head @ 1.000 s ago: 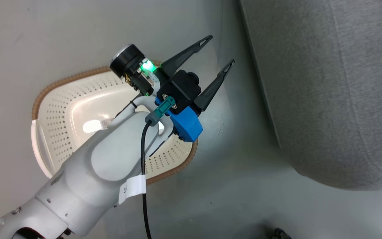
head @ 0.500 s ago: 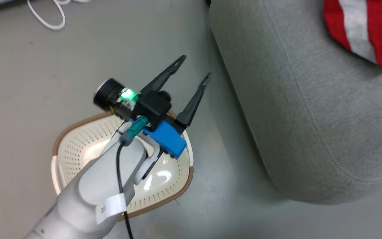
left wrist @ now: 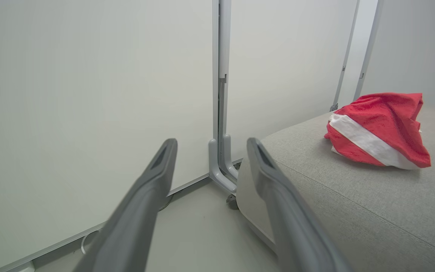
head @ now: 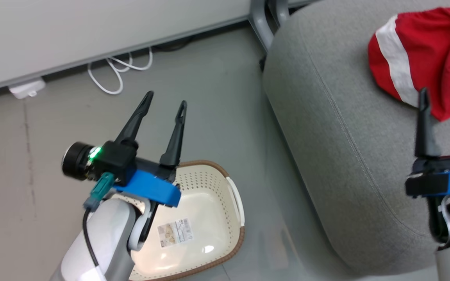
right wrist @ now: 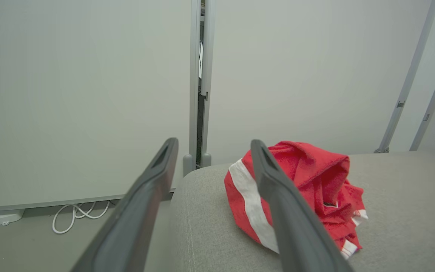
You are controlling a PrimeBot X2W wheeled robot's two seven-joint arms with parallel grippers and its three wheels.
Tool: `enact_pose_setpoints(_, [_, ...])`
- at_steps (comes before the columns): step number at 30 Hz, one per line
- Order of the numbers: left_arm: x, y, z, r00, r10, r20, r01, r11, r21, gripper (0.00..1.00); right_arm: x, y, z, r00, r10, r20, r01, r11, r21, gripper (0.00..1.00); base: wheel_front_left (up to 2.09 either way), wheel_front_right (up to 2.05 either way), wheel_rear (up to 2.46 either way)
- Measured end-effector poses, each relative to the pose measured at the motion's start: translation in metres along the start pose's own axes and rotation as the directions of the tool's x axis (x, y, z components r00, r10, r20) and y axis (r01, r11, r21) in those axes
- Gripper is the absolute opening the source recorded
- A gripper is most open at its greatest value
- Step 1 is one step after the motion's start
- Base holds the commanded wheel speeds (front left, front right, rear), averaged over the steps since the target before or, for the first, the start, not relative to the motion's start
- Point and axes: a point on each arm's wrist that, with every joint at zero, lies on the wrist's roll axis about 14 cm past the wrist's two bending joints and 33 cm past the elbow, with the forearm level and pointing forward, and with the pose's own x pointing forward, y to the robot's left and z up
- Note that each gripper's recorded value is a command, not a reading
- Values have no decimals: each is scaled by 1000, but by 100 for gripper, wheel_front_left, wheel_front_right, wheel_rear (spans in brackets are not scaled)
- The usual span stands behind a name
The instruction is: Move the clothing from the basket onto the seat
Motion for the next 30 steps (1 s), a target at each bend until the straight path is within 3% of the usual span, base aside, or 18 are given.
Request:
enact_pose_setpoints(13, [-80,62,33,953,293,72,-296,955,26,100,-17,80,7,982,185,24,-187,974,128,100,0,0,0])
enact_pose_setpoints(30, [-161,90,41,873,480,86,-484,875,24,100,-48,117,-4,966,258,-20,-248,946,209,100,0,0,0])
